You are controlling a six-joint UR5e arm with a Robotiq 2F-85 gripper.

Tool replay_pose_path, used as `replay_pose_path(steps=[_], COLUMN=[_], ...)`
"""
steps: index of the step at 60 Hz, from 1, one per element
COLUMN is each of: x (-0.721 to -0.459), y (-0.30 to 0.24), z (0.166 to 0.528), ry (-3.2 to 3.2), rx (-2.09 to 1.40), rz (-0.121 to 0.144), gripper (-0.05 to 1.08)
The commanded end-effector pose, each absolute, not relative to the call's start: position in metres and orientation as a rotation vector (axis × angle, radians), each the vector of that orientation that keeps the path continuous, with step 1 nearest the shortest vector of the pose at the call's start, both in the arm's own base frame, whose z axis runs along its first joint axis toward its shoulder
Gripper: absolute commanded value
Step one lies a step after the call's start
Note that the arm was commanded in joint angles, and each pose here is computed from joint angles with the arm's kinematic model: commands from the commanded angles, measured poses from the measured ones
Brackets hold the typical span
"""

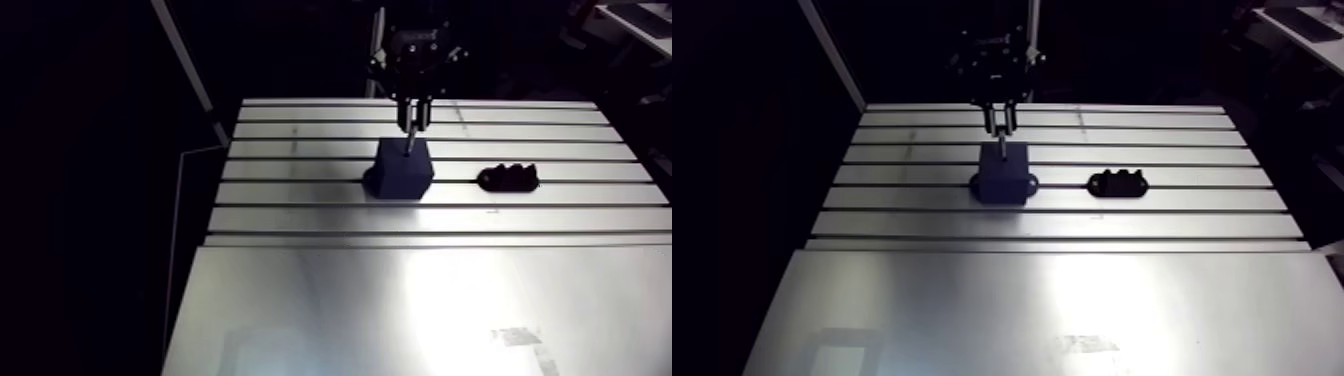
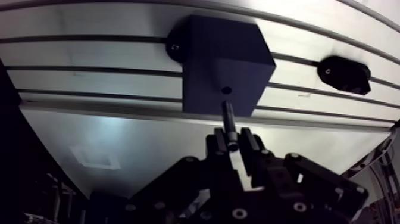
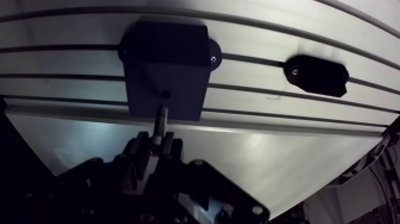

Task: Pick up the M10 bolt and insert it into the hole until fully seated.

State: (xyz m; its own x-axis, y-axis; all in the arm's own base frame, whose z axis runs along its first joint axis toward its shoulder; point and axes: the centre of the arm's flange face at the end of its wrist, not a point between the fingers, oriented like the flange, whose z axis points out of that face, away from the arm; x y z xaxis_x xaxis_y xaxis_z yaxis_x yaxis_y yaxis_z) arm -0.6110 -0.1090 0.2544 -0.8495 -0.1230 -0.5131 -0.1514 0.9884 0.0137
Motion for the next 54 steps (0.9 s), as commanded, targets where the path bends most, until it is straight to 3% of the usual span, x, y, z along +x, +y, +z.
replay_pose_path(steps=[1,54], x=[-0.6114,-0.6109], y=[-0.1093,-0.1088], z=[0.2523,0.2487], ry=[2.595,2.589], rx=[-0.194,-0.198], rz=[0.071,0.075], gripper=[1.08,1.08])
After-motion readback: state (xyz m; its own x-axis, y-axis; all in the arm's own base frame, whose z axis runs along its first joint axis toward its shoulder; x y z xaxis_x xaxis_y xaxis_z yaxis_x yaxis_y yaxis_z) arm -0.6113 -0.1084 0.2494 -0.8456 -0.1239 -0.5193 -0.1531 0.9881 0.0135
